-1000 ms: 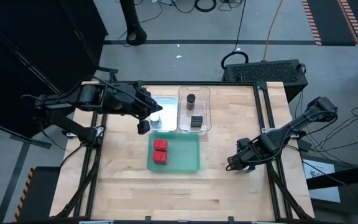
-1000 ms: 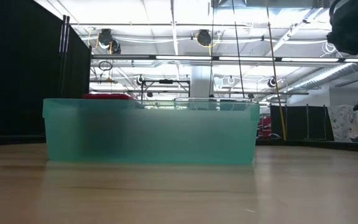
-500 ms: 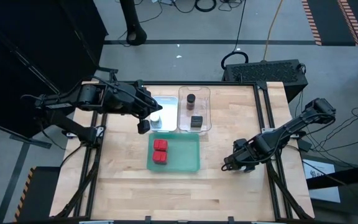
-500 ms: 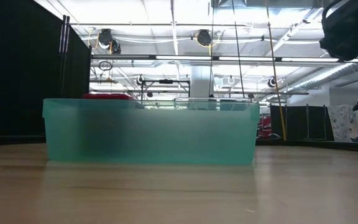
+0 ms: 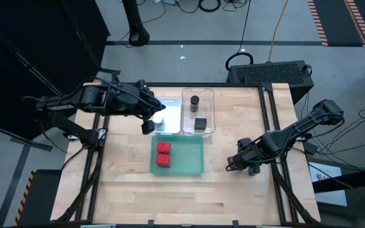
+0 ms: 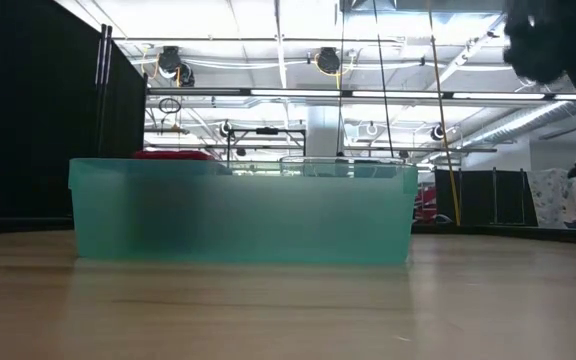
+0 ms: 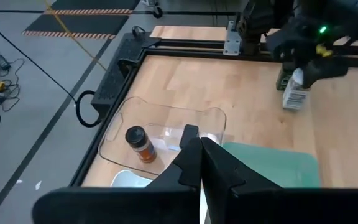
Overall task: Sort spices by type
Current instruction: Put the white spice bottle into the white bin
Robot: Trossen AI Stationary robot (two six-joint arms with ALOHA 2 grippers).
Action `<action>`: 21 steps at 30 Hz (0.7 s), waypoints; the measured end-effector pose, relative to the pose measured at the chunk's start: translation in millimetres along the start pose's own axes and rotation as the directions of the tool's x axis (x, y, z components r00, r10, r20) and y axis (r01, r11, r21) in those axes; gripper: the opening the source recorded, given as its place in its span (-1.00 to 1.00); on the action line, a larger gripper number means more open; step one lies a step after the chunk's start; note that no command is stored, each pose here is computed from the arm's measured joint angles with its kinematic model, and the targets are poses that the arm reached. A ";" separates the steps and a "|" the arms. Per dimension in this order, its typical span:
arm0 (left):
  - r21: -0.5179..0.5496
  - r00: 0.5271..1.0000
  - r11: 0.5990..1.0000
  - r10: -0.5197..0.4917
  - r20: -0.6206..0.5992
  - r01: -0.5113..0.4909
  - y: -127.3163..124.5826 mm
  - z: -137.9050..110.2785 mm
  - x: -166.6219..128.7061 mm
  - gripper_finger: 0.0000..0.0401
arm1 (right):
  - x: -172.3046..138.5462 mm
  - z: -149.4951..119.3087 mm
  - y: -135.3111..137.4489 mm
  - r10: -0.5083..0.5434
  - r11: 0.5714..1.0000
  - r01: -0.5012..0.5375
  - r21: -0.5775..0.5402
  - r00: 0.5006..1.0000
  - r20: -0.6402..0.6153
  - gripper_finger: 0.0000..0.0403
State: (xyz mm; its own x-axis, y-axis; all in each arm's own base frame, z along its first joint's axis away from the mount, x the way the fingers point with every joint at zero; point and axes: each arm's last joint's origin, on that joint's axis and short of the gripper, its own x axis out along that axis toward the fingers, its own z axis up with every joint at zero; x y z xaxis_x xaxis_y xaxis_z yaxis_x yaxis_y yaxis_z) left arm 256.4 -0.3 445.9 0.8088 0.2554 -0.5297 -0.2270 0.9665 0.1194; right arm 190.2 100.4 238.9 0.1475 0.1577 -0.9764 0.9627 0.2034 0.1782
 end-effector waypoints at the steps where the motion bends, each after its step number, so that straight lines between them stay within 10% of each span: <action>1: 0.000 1.000 1.000 0.001 -0.001 -0.001 -0.2 0.1 1.1 -0.95 | -7.4 0.4 1.8 0.028 1.000 -0.028 -0.002 1.000 0.015 -0.13; 8: 0.002 0.998 0.998 -0.067 -0.016 0.067 -7.3 1.8 17.8 -0.62 | -64.1 12.2 24.5 0.219 0.976 -0.209 -0.066 0.953 0.212 -0.13; 21: 0.113 0.994 0.988 -0.105 0.028 0.101 -32.6 10.7 82.5 0.18 | -141.9 69.8 60.0 0.518 0.855 -0.425 -0.298 0.680 0.519 -0.13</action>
State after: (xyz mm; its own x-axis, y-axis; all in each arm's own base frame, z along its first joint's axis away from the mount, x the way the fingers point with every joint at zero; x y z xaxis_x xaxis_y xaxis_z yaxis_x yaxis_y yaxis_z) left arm 336.3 -10.5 407.3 0.8430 0.1529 -0.5158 -0.0809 0.9839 0.1594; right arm 242.8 22.9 379.7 0.7167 -0.2885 -0.6349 0.6932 0.3945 0.6033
